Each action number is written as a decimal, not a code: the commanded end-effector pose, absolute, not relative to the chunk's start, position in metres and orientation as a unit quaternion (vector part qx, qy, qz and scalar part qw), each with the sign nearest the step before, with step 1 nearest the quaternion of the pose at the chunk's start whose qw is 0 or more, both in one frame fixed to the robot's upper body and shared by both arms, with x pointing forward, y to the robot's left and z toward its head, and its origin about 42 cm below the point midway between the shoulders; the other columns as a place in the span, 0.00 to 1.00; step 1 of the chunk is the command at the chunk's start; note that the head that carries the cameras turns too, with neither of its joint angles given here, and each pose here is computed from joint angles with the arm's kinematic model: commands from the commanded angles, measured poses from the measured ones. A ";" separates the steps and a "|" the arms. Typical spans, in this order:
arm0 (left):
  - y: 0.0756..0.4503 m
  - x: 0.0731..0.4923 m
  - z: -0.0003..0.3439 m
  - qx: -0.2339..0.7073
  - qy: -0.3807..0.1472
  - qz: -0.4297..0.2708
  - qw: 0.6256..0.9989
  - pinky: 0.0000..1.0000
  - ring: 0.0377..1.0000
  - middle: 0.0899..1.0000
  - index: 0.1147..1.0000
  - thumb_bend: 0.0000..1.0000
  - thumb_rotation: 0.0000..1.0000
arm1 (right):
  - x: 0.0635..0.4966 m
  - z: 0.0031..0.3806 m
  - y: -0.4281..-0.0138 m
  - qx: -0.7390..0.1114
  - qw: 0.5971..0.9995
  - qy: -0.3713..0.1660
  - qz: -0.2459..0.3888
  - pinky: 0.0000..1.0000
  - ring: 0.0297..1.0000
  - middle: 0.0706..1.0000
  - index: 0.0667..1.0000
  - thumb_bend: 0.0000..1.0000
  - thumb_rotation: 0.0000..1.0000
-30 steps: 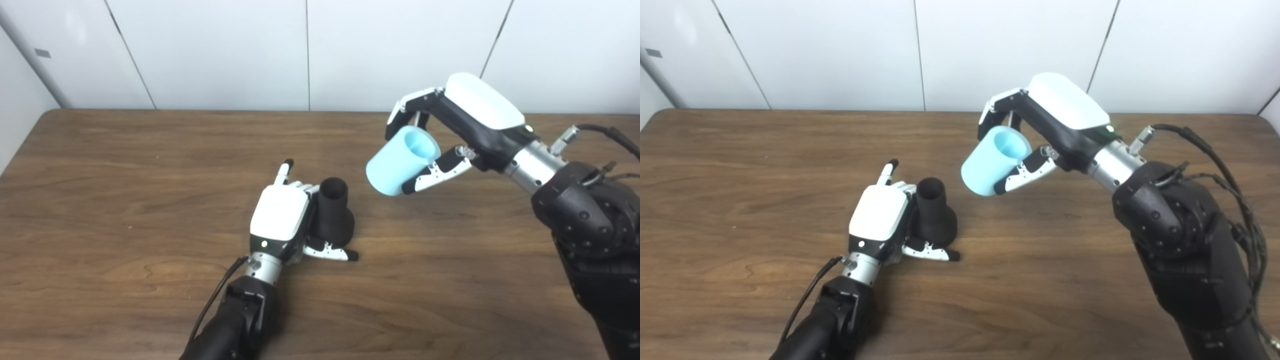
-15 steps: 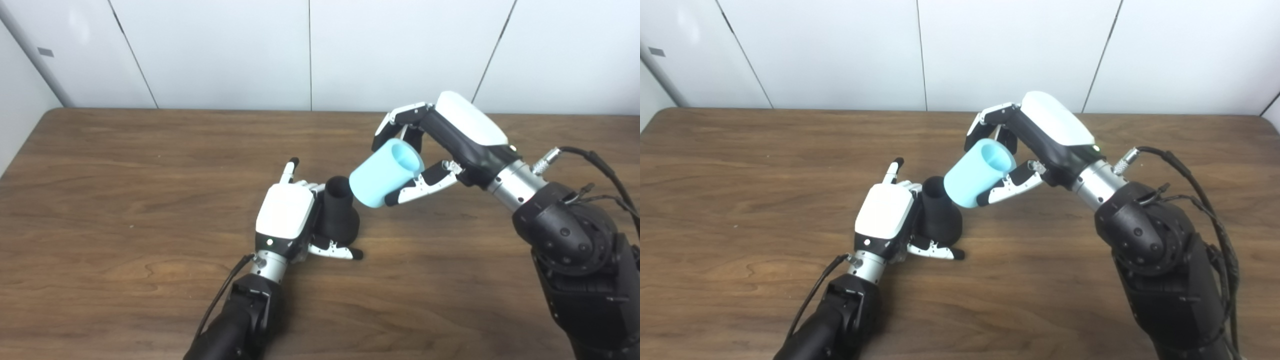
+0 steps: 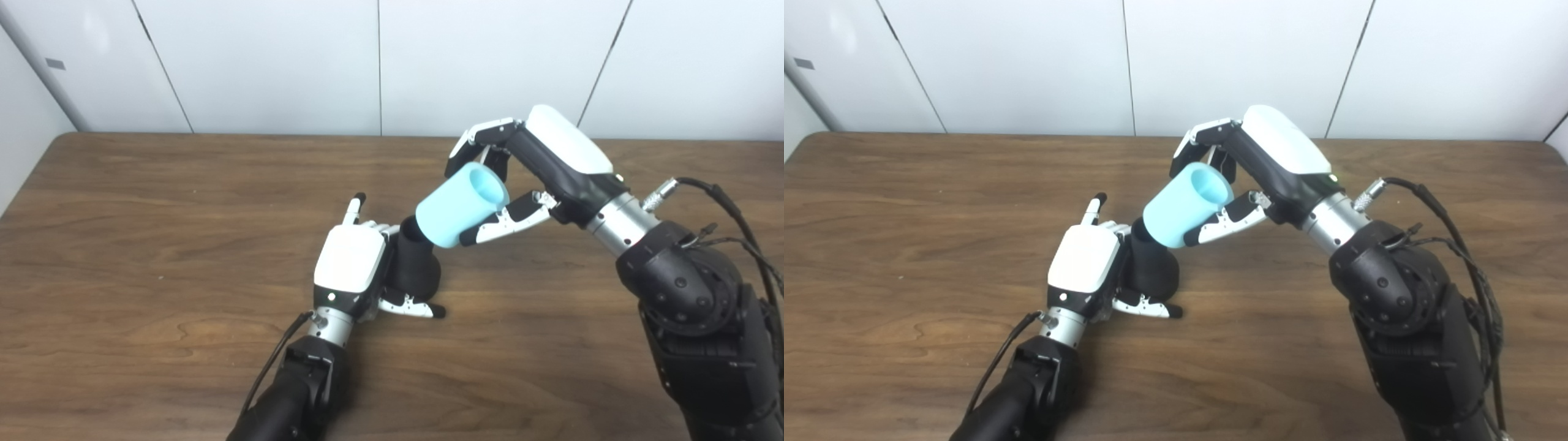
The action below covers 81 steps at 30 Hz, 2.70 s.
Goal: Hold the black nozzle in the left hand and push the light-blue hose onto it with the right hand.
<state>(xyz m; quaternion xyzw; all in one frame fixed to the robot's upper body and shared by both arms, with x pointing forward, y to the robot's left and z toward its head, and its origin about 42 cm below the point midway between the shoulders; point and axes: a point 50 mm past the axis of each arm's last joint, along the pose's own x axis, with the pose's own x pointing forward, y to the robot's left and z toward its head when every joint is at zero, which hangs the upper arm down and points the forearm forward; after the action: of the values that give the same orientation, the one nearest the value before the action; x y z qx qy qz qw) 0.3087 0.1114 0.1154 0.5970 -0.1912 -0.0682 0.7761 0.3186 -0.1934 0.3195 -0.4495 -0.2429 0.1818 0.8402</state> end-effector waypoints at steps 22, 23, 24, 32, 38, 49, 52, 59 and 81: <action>0.100 0.245 0.050 0.601 -0.105 -0.155 0.777 1.00 0.59 0.48 0.41 0.52 0.00 | 0.323 0.317 -0.186 -0.456 0.832 -0.278 0.152 0.33 0.37 0.47 0.46 0.50 0.00; 0.100 0.245 0.051 0.600 -0.105 -0.155 0.778 1.00 0.59 0.49 0.40 0.52 0.00 | 0.324 0.316 -0.186 -0.457 0.831 -0.279 0.152 0.33 0.37 0.47 0.46 0.50 0.00; 0.100 0.245 0.051 0.599 -0.104 -0.155 0.779 1.00 0.59 0.49 0.40 0.52 0.00 | 0.325 0.315 -0.185 -0.458 0.830 -0.280 0.153 0.33 0.37 0.46 0.46 0.50 0.00; 0.097 0.246 0.052 0.596 -0.104 -0.155 0.781 1.00 0.59 0.45 0.41 0.52 0.00 | 0.328 0.307 -0.181 -0.463 0.825 -0.282 0.158 0.31 0.37 0.47 0.45 0.50 0.00; 0.096 0.246 0.053 0.597 -0.106 -0.155 0.780 1.00 0.59 0.47 0.41 0.52 0.00 | 0.329 0.305 -0.179 -0.457 0.828 -0.279 0.165 0.32 0.37 0.47 0.45 0.50 0.00; 0.094 0.247 0.054 0.594 -0.105 -0.156 0.782 1.00 0.59 0.48 0.40 0.52 0.00 | 0.326 0.317 -0.179 -0.477 0.810 -0.283 0.190 0.31 0.37 0.47 0.47 0.50 0.00; 0.094 0.248 0.054 0.593 -0.104 -0.157 0.783 1.00 0.60 0.49 0.40 0.52 0.00 | 0.325 0.326 -0.183 -0.498 0.799 -0.275 0.193 0.31 0.36 0.46 0.47 0.50 0.00; 0.095 0.249 0.055 0.597 -0.107 -0.157 0.780 1.00 0.59 0.44 0.42 0.52 0.00 | 0.328 0.338 -0.188 -0.518 0.790 -0.263 0.196 0.32 0.37 0.47 0.45 0.50 0.00; 0.094 0.249 0.056 0.598 -0.102 -0.160 0.779 1.00 0.60 0.46 0.41 0.52 0.00 | 0.334 0.336 -0.167 -0.516 0.777 -0.281 0.224 0.31 0.38 0.48 0.46 0.50 0.00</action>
<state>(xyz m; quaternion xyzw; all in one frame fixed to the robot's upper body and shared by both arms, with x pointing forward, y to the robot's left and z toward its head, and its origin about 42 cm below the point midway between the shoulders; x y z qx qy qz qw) 0.2937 0.0930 0.1151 0.5854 -0.1845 -0.0799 0.7854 0.3316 -0.1728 0.3194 -0.5195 -0.2401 0.2356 0.7855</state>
